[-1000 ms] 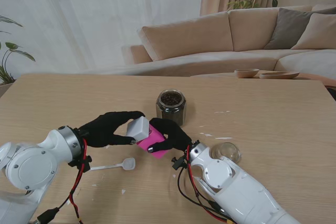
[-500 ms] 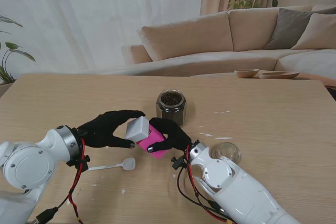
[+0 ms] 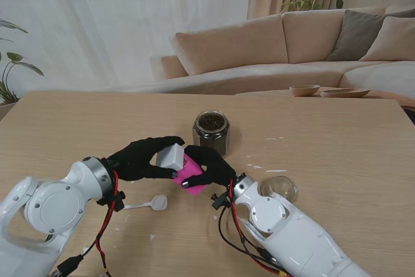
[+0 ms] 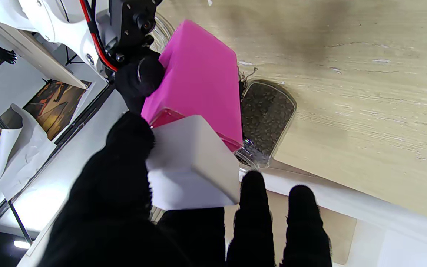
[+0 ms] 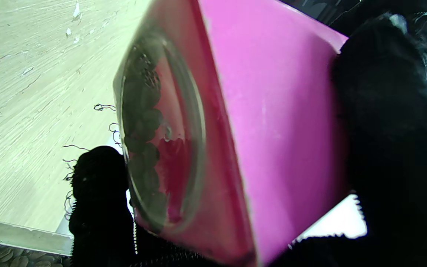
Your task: Portion coffee beans from the glass jar into the coffee jar
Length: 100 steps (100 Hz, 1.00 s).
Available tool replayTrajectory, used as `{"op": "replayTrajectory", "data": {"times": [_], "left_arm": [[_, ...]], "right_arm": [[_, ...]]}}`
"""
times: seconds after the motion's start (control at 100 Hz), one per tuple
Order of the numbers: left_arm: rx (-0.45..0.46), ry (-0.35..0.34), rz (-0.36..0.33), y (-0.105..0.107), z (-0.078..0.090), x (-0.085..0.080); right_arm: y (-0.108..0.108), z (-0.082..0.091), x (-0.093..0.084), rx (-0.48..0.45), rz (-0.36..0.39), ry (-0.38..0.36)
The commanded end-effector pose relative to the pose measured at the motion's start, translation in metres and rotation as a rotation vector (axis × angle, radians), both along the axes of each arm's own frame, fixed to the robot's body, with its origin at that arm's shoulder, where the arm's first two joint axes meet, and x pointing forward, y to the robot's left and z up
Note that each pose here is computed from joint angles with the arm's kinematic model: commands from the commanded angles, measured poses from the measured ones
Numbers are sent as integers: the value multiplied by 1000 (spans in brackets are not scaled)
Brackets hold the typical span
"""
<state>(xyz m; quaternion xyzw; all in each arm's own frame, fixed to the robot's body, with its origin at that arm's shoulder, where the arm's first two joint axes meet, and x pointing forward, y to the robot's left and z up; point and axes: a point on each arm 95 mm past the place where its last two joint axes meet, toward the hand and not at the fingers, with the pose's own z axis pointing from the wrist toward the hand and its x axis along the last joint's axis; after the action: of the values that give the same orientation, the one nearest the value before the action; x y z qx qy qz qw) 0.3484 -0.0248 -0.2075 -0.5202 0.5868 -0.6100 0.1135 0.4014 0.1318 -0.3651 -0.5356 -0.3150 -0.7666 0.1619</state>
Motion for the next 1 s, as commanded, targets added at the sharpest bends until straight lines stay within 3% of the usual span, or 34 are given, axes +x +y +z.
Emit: {"op": "replayTrajectory", "data": {"times": [0.0, 0.67, 0.99], "left_arm": [[-8, 38, -6, -5, -6, -3], [-66, 9, 41, 4, 4, 1], [-50, -14, 61, 16, 11, 3]], "right_arm": [[7, 6, -1, 16, 15, -8], [0, 9, -7, 11, 50, 3], [-4, 14, -12, 30, 22, 39]]}}
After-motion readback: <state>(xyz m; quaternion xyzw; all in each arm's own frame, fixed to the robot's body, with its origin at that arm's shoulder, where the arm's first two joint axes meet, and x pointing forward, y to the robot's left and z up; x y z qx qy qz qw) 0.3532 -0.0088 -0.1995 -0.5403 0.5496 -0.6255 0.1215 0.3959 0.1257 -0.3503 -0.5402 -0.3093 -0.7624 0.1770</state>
